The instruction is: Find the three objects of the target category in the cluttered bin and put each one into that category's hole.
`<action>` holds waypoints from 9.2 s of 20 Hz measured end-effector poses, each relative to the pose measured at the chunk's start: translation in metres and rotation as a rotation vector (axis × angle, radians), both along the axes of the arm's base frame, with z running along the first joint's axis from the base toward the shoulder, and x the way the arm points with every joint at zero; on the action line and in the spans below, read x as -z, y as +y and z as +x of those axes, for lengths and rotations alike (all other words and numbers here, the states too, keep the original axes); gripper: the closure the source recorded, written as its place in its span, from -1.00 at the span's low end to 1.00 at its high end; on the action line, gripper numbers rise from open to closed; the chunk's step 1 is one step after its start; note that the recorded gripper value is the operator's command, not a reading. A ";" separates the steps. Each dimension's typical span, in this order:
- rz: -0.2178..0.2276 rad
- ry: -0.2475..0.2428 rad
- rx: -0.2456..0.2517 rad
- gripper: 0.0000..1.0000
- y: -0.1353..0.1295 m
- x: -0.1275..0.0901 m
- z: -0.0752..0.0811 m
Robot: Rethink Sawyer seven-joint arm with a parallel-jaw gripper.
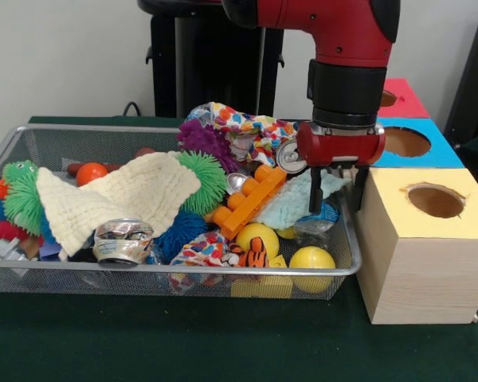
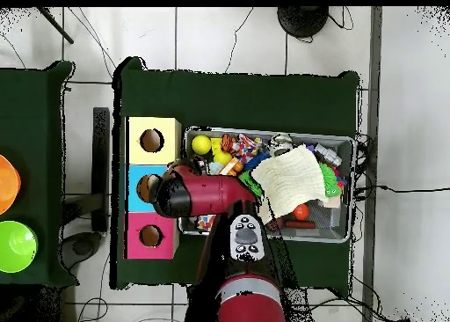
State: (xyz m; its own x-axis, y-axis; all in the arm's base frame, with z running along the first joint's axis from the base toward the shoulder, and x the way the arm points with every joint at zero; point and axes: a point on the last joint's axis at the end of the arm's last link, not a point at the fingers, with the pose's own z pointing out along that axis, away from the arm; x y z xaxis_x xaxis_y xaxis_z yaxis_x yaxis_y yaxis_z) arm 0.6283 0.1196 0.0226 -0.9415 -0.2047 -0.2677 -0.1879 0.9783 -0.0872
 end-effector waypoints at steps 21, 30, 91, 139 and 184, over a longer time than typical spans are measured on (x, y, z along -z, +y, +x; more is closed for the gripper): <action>0.031 -0.002 0.042 -1.00 -0.019 0.010 0.014; 0.037 0.031 0.063 -1.00 -0.042 0.029 0.004; 0.060 -0.015 0.329 -1.00 -0.029 0.059 -0.057; 0.069 0.014 0.384 1.00 -0.013 0.032 -0.087; 0.064 0.077 0.248 1.00 0.049 -0.088 -0.087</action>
State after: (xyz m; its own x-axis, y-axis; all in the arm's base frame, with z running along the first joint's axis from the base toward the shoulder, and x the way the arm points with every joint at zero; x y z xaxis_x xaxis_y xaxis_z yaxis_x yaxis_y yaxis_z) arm 0.5411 0.1691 0.1105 -0.9789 0.0498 -0.1981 0.0546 0.9983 -0.0188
